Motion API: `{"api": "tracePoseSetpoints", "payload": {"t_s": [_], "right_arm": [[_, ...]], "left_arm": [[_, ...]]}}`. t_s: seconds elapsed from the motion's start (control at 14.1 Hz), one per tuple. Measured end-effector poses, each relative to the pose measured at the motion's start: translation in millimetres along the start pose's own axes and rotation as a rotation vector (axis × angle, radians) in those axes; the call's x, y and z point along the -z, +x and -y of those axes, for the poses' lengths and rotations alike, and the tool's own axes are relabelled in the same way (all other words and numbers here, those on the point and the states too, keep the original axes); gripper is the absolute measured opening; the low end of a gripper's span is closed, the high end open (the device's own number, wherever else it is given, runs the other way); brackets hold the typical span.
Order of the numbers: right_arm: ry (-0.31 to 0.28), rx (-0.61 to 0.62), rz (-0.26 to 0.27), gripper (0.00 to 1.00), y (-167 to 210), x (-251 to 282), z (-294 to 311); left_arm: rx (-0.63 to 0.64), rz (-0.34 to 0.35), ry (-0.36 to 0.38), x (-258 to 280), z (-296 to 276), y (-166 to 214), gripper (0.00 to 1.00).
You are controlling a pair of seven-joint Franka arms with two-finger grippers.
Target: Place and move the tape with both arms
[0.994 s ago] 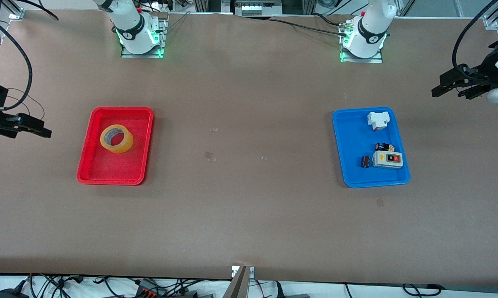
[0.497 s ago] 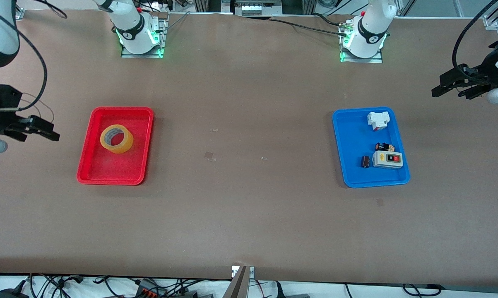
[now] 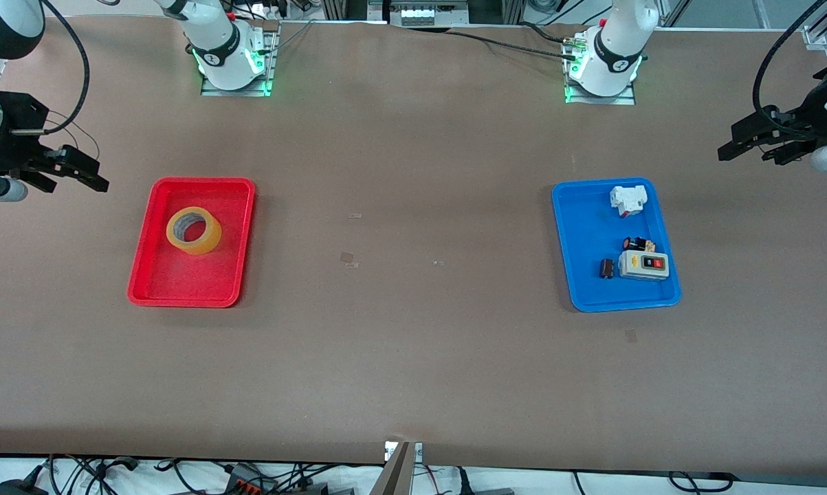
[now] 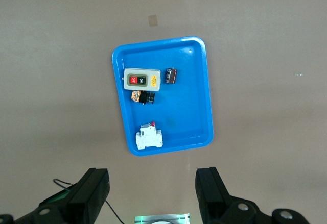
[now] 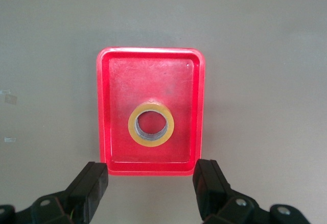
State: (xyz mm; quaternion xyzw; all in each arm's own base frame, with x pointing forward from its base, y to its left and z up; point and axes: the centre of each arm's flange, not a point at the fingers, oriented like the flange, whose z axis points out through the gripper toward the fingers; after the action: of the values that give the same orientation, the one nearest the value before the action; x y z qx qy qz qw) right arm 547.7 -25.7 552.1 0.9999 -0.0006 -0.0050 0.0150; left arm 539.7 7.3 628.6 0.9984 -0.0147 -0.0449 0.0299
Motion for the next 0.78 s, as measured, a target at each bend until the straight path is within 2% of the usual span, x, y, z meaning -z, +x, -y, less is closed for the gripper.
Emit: {"api": "tracePoseSetpoints", "payload": {"t_s": [0.36, 0.78], "right_arm": [[0.003, -0.003, -0.020, 1.00, -5.7, 9.1, -0.6], [0.004, -0.002, -0.012, 1.00, -8.5, 10.9, -0.4]], "left_arm": [[0.002, -0.004, 0.000, 1.7, 1.1, -0.1, 1.00], [0.002, -0.004, 0.000, 1.7, 1.4, -0.1, 1.00]]}}
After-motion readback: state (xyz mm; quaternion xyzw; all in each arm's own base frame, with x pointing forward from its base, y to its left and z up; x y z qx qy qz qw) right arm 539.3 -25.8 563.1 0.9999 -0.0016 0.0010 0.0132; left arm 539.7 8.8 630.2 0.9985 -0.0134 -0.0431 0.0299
